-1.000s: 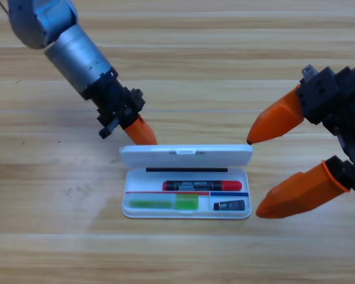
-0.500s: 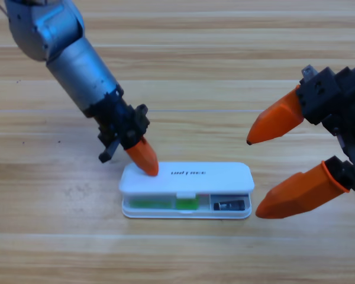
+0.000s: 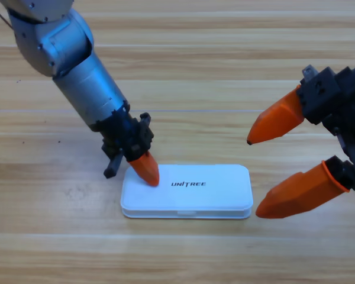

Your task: Clean up eraser and pencils

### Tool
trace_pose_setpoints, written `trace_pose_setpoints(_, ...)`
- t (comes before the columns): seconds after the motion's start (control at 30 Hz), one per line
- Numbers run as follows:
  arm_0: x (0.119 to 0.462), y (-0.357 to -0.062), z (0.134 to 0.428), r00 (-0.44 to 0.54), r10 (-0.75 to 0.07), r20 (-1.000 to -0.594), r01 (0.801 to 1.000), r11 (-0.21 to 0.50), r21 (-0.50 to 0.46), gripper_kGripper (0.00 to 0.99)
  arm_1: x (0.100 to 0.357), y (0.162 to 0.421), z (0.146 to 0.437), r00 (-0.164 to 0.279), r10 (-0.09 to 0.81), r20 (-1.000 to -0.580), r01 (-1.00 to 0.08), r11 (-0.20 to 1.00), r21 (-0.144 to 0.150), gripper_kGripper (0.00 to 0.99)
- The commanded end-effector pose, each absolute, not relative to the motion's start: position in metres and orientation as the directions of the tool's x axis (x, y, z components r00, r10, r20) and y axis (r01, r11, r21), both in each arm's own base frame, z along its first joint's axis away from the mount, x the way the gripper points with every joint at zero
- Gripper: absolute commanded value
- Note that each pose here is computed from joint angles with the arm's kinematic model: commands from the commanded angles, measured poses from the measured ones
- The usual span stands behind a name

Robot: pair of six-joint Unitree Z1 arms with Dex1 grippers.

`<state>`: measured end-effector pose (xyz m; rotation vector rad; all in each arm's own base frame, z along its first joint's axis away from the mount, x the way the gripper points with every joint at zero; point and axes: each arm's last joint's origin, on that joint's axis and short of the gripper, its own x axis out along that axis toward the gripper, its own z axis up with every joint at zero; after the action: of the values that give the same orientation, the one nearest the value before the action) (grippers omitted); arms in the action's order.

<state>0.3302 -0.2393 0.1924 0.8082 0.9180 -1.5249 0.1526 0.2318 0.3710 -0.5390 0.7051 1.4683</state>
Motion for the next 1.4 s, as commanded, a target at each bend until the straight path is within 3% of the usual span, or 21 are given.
trace_pose_setpoints(0.03, 0.310, -0.257, 0.169, -0.171, -0.397, -0.902, 0.985, -0.097, -0.144, 0.000, 0.152, 0.239, 0.359, -0.065, 0.684, -0.727, -0.991, 0.039, 0.125, 0.960)
trace_pose_setpoints(0.33, 0.294, -0.259, 0.139, -0.148, -0.352, -0.924, 0.987, -0.107, -0.117, 0.000, 0.152, 0.240, 0.359, -0.067, 0.683, -0.728, -0.991, 0.037, 0.126, 0.960)
trace_pose_setpoints(0.43, 0.291, -0.257, 0.146, -0.132, -0.360, -0.924, 0.989, -0.110, -0.098, 0.000, 0.152, 0.240, 0.359, -0.066, 0.684, -0.727, -0.991, 0.038, 0.126, 0.960)
trace_pose_setpoints(0.53, 0.285, -0.252, 0.185, -0.096, -0.402, -0.910, 0.992, -0.116, -0.054, 0.000, 0.152, 0.239, 0.359, -0.066, 0.683, -0.728, -0.991, 0.040, 0.127, 0.960)
trace_pose_setpoints(0.63, 0.276, -0.246, 0.246, -0.082, -0.439, -0.895, 0.992, -0.126, -0.029, 0.000, 0.152, 0.240, 0.359, -0.065, 0.684, -0.727, -0.991, 0.040, 0.126, 0.960)
trace_pose_setpoints(0.73, 0.255, -0.236, 0.302, -0.060, -0.472, -0.880, 0.990, -0.144, 0.010, 0.000, 0.152, 0.240, 0.360, -0.064, 0.685, -0.726, -0.991, 0.040, 0.125, 0.960)
trace_pose_setpoints(0.8, 0.239, -0.232, 0.325, -0.055, -0.476, -0.878, 0.989, -0.146, 0.017, 0.000, 0.152, 0.240, 0.360, -0.065, 0.684, -0.726, -0.991, 0.039, 0.126, 0.960)
trace_pose_setpoints(0.83, 0.230, -0.230, 0.332, -0.057, -0.481, -0.875, 0.989, -0.149, 0.017, 0.063, 0.152, 0.240, 0.359, -0.065, 0.684, -0.727, -0.991, 0.041, 0.127, 0.960)
trace_pose_setpoints(0.87, 0.223, -0.227, 0.337, -0.063, -0.479, -0.875, 0.989, -0.149, 0.011, 0.244, 0.152, 0.240, 0.359, -0.065, 0.684, -0.727, -0.991, 0.041, 0.127, 0.960)
trace_pose_setpoints(0.93, 0.212, -0.223, 0.341, -0.081, -0.467, -0.881, 0.989, -0.147, -0.014, 0.485, 0.152, 0.241, 0.359, -0.067, 0.683, -0.728, -0.991, 0.041, 0.129, 0.960)
trace_pose_setpoints(1.03, 0.198, -0.219, 0.347, -0.091, -0.463, -0.882, 0.991, -0.130, -0.034, 0.940, 0.153, 0.240, 0.359, -0.065, 0.684, -0.727, -0.991, 0.042, 0.128, 0.963)
trace_pose_setpoints(1.07, 0.195, -0.218, 0.348, -0.091, -0.467, -0.879, 0.991, -0.127, -0.035, 0.986, 0.153, 0.241, 0.359, -0.067, 0.683, -0.728, -0.991, 0.041, 0.129, 0.965)
trace_pose_setpoints(1.4, 0.181, -0.206, 0.359, -0.067, -0.493, -0.867, 0.992, -0.128, -0.003, 0.990, 0.154, 0.242, 0.358, -0.065, 0.681, -0.729, -0.990, 0.046, 0.131, 0.973)
